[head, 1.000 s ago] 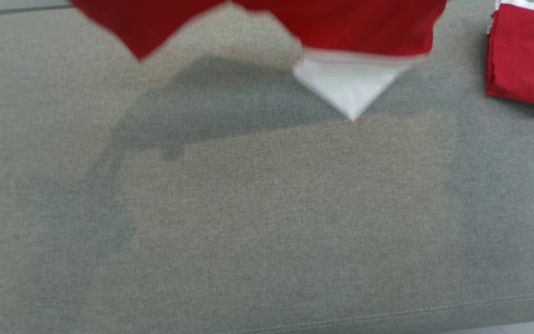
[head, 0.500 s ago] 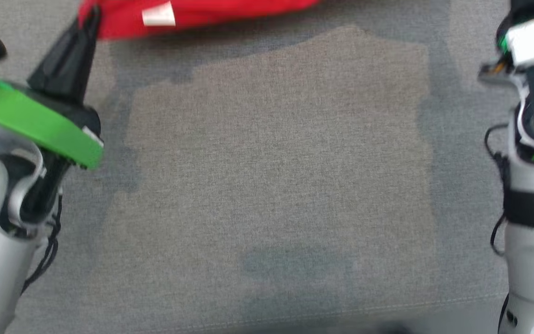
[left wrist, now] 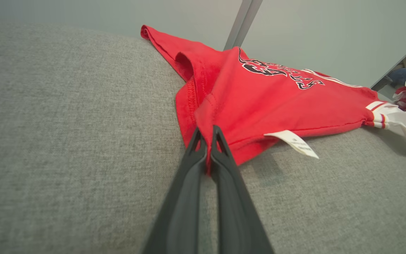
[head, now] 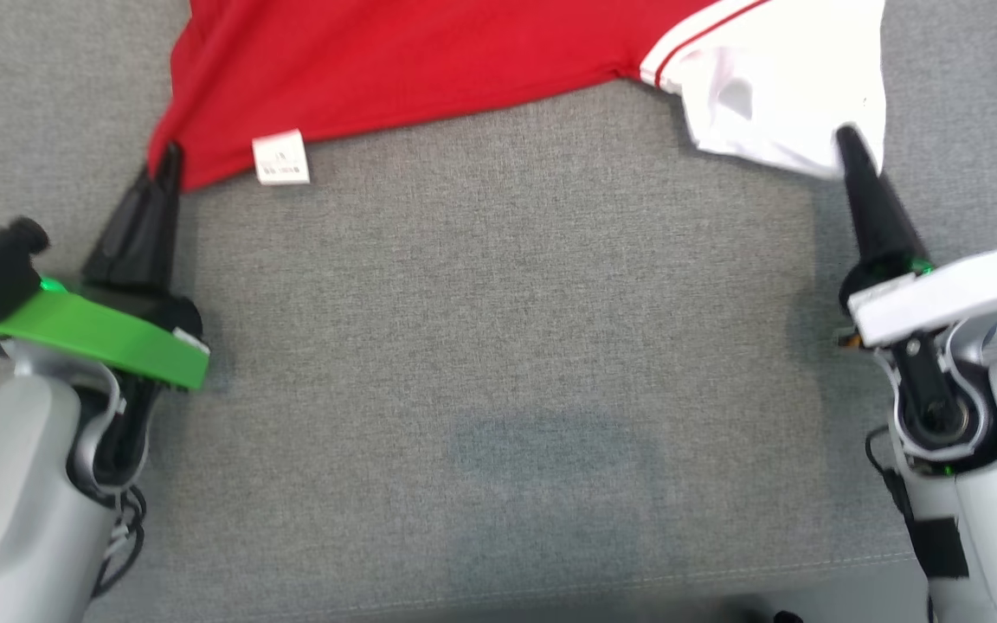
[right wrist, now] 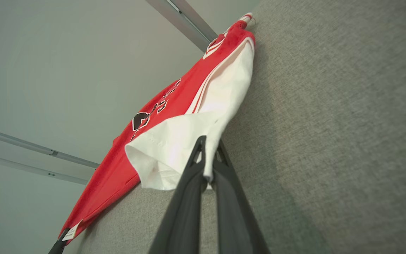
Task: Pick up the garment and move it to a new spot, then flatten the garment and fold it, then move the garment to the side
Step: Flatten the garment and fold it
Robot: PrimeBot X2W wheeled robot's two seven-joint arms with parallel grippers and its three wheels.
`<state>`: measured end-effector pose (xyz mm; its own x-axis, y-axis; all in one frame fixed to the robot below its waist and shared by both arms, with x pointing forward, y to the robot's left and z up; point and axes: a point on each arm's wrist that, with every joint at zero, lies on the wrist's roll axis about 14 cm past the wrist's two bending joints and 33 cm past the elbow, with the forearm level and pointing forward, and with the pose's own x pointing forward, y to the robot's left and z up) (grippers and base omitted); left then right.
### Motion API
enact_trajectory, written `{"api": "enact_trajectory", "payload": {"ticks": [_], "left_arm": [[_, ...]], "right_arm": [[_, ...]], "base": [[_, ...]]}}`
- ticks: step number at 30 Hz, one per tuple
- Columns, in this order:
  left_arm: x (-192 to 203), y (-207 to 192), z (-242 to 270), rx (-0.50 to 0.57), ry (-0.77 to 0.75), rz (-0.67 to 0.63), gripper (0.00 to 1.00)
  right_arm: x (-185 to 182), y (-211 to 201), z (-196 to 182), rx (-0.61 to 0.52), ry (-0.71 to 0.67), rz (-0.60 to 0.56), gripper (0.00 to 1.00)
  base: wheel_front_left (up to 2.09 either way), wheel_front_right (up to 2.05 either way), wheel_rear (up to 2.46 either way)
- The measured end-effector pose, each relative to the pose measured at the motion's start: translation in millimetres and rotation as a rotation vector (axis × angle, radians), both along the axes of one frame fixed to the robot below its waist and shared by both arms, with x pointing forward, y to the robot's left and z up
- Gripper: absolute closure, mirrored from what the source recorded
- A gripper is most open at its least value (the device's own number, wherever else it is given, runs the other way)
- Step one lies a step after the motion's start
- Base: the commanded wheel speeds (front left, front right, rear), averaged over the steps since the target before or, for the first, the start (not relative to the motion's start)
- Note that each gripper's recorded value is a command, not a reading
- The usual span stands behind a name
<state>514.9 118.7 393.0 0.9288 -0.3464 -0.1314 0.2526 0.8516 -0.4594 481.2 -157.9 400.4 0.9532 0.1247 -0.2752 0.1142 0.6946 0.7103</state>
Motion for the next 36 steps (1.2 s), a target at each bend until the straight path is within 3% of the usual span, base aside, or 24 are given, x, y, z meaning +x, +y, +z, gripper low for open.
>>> {"api": "enact_trajectory", "payload": {"ticks": [4,8,14,25,36], "left_arm": [[-21.4,-0.3,-5.2,0.012,0.044,-0.014,1.00],[-42.0,9.3,-8.5,0.019,0.083,0.010,1.00],[-67.5,33.8,-11.4,0.039,0.128,0.076,1.00],[-84.8,64.6,16.8,0.036,0.079,0.166,1.00],[-112.5,46.6,11.4,0.005,0.110,0.146,1.00]], "right_arm": [[-28.2,3.4,-6.8,-0.085,0.038,0.085,1.00],[-54.8,9.8,-8.9,-0.100,0.066,0.124,1.00],[-87.9,14.3,-2.7,-0.104,0.076,0.127,1.00],[-140.8,10.7,7.8,-0.125,0.079,0.119,1.00],[-166.2,1.2,15.5,-0.143,0.069,0.079,1.00]], "base": [[0.00,0.00,0.00],[0.00,0.00,0.00],[0.00,0.00,0.00],[0.00,0.00,0.00],[0.00,0.00,0.00]]}}
